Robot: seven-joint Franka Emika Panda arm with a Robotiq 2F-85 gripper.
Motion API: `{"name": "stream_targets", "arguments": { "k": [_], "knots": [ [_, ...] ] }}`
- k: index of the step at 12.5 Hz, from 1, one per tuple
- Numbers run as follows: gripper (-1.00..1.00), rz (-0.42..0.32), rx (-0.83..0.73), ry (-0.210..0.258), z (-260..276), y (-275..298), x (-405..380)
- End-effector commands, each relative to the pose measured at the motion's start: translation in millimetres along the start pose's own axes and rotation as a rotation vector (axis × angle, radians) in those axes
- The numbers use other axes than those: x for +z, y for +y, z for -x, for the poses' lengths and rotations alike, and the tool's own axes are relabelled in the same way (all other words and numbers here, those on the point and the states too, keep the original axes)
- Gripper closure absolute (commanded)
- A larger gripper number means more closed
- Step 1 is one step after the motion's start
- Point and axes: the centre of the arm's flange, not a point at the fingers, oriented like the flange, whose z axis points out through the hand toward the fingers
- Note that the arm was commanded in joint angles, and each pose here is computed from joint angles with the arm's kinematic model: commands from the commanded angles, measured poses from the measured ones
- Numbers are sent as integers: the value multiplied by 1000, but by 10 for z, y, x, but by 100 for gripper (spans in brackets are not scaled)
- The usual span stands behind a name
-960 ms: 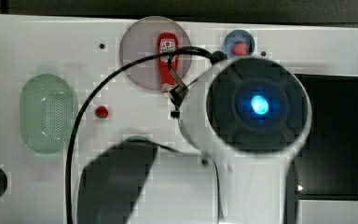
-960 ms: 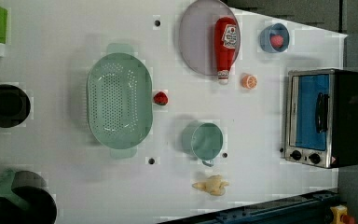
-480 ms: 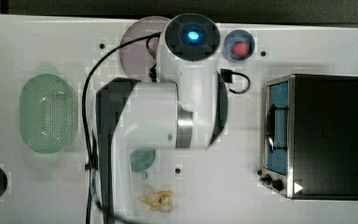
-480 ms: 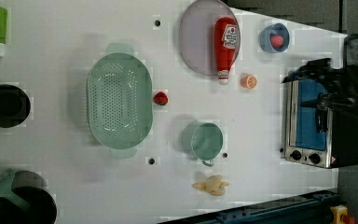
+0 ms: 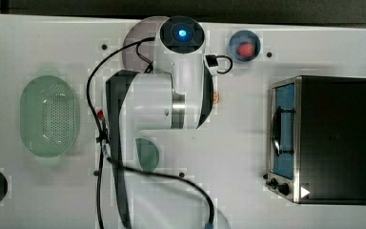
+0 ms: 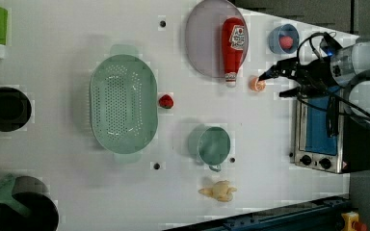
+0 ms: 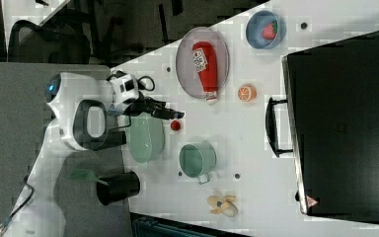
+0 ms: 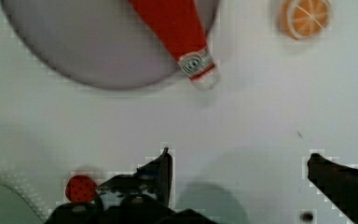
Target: Pick ketchup from plate and place it on table.
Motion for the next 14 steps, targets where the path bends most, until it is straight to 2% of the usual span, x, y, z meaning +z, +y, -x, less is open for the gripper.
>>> {"name": "stream_targets", "arguments": {
  "k": [1,3,5,7,9,14],
  "knots": [
    [-100,-33,-304,70,-312,-68,83],
    [-100,-41,-378,74,-476,-123,340],
    [-100,-45,-389,66,-580,-178,583],
    [-100,-56,-393,84,-678,-261,789],
    [-100,-71,-398,131,-795,-349,985],
    [-100,-52,-459,264,-1029,-451,1465]
  ]
}}
